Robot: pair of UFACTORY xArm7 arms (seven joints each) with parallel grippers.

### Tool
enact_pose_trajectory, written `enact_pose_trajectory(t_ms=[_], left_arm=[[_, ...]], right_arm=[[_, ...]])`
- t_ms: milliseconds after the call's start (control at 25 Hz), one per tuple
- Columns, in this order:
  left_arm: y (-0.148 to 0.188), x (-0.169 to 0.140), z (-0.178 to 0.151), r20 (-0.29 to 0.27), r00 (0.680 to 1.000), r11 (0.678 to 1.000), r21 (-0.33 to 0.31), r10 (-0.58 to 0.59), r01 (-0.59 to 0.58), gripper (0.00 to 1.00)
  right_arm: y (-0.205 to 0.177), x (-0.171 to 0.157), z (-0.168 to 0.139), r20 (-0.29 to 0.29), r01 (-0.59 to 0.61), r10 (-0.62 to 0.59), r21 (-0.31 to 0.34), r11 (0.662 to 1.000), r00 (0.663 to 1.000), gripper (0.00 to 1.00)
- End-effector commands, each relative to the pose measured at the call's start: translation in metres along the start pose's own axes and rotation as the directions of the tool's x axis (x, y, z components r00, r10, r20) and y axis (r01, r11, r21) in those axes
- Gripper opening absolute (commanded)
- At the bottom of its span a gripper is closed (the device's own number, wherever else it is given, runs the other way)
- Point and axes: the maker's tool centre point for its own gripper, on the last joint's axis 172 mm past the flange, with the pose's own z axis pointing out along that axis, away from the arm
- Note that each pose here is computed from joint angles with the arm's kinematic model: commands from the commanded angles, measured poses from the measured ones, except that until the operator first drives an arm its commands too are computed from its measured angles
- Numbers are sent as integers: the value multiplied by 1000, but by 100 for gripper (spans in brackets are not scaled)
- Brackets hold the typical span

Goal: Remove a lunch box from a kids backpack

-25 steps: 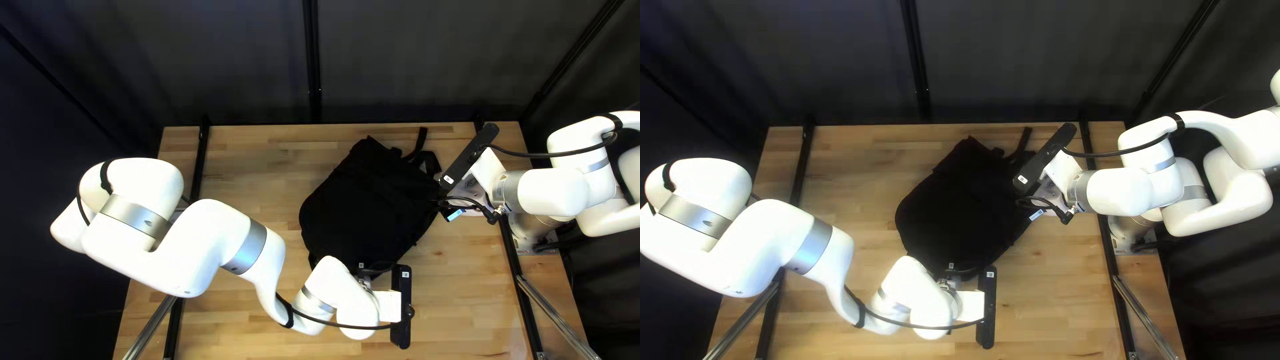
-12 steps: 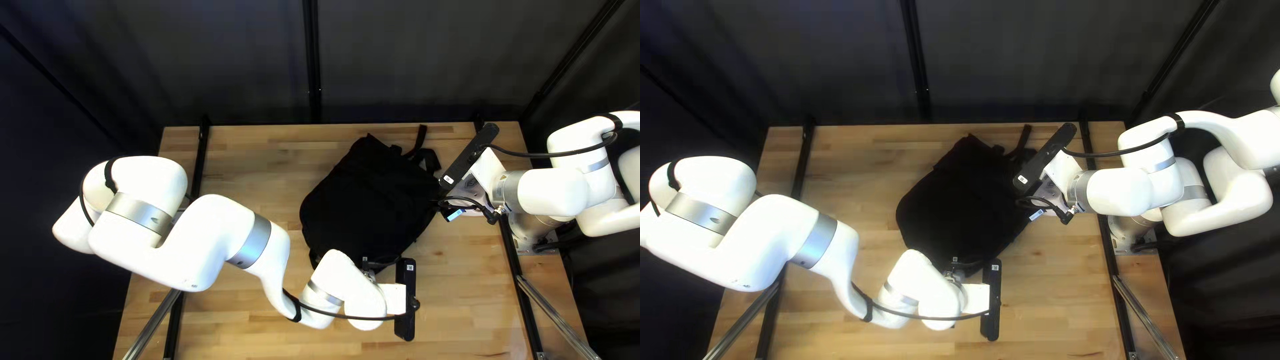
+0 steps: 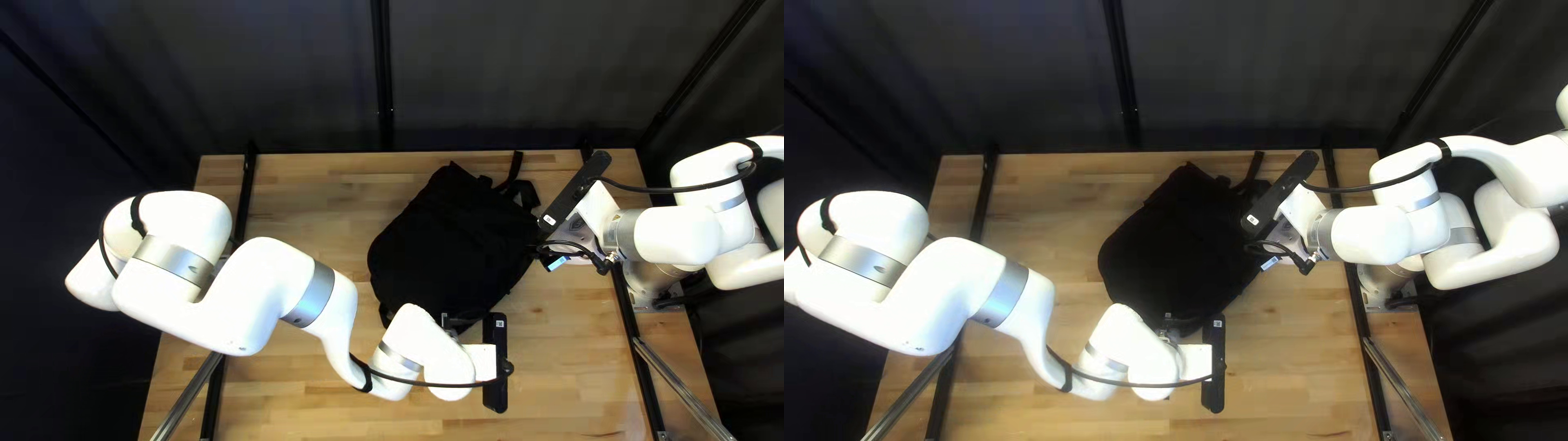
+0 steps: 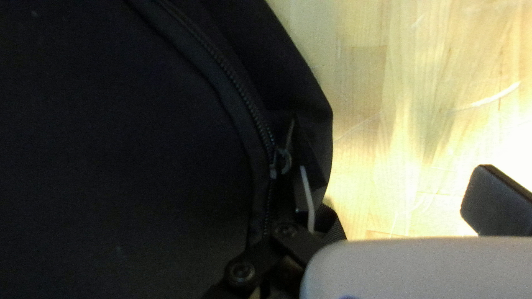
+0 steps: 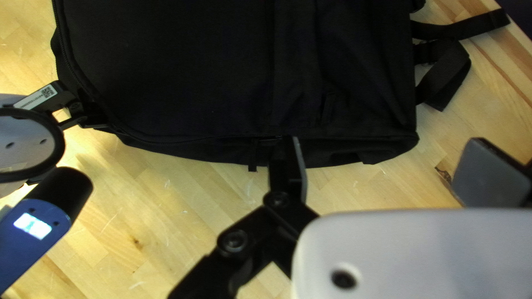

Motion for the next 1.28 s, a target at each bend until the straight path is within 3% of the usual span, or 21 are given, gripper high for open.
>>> enact_pose_trajectory(t_ms=[40,360,680,1280], left_arm=[[1,0,2,4,1000,1000,-2,-4,4,100],[-4,2,2,23,999,999,4,-49,49,100],[-14,1,5,72,978,980,57,-194,190,100],[-22,6,12,73,952,953,97,-296,289,99]], right_arm=[[0,0,0,0,0,0,0,1000,1000,100],[0,0,0,0,0,0,0,1000,1000,100],[0,0,0,0,0,0,0,1000,1000,100],[0,0,0,0,0,0,0,1000,1000,100]])
